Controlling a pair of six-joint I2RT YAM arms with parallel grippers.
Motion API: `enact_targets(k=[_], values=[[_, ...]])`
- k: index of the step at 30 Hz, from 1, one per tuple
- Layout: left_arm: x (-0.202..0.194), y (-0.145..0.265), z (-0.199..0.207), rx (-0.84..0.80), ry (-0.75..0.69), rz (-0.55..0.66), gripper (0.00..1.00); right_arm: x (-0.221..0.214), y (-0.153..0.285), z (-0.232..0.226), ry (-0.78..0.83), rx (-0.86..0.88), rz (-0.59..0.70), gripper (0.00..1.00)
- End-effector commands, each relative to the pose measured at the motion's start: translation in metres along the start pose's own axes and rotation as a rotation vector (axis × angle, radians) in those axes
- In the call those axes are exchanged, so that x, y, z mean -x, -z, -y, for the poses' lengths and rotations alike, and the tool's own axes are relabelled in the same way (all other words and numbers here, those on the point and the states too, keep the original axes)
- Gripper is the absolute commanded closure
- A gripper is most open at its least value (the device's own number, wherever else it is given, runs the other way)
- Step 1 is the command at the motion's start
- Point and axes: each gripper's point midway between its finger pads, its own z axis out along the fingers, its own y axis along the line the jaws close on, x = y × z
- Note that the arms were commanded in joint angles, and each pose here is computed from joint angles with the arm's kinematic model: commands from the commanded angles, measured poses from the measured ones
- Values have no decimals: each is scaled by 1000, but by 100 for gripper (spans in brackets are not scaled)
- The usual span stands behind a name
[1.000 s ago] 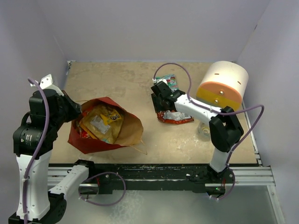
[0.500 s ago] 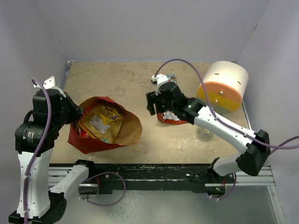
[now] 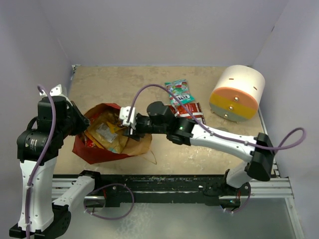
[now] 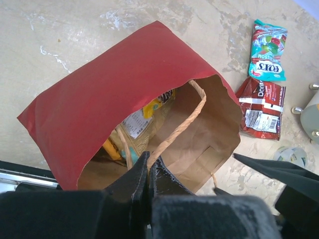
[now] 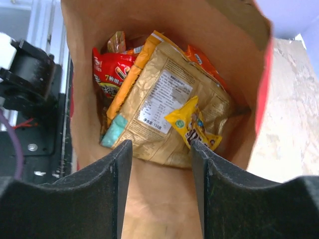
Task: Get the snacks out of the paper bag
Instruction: Take out the snack from the paper bag.
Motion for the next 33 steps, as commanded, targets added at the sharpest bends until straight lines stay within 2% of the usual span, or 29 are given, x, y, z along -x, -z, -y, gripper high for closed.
enact_targets(k=[1, 4, 11, 17, 21, 30, 33], values=[[5, 2, 0, 17, 22, 13, 100, 11, -29, -4, 222, 86, 51, 49], [6, 3, -7, 48, 57, 38, 100, 2, -47, 5, 257, 46, 50, 50], [-1, 4, 3, 5, 119, 0, 100, -33, -93, 27, 274, -23, -73, 47], [-9, 11, -7, 36, 142, -2, 100, -68, -109, 44, 291, -107, -180, 46], [-10, 8, -5, 31, 121, -28, 100, -84, -115, 45, 343, -102, -210, 45], [-12, 6, -5, 43, 120, -43, 100, -102, -136, 55, 404, -138, -230, 45], [-10, 6, -5, 44, 118, -40, 100, -97, -145, 57, 404, -158, -186, 44]])
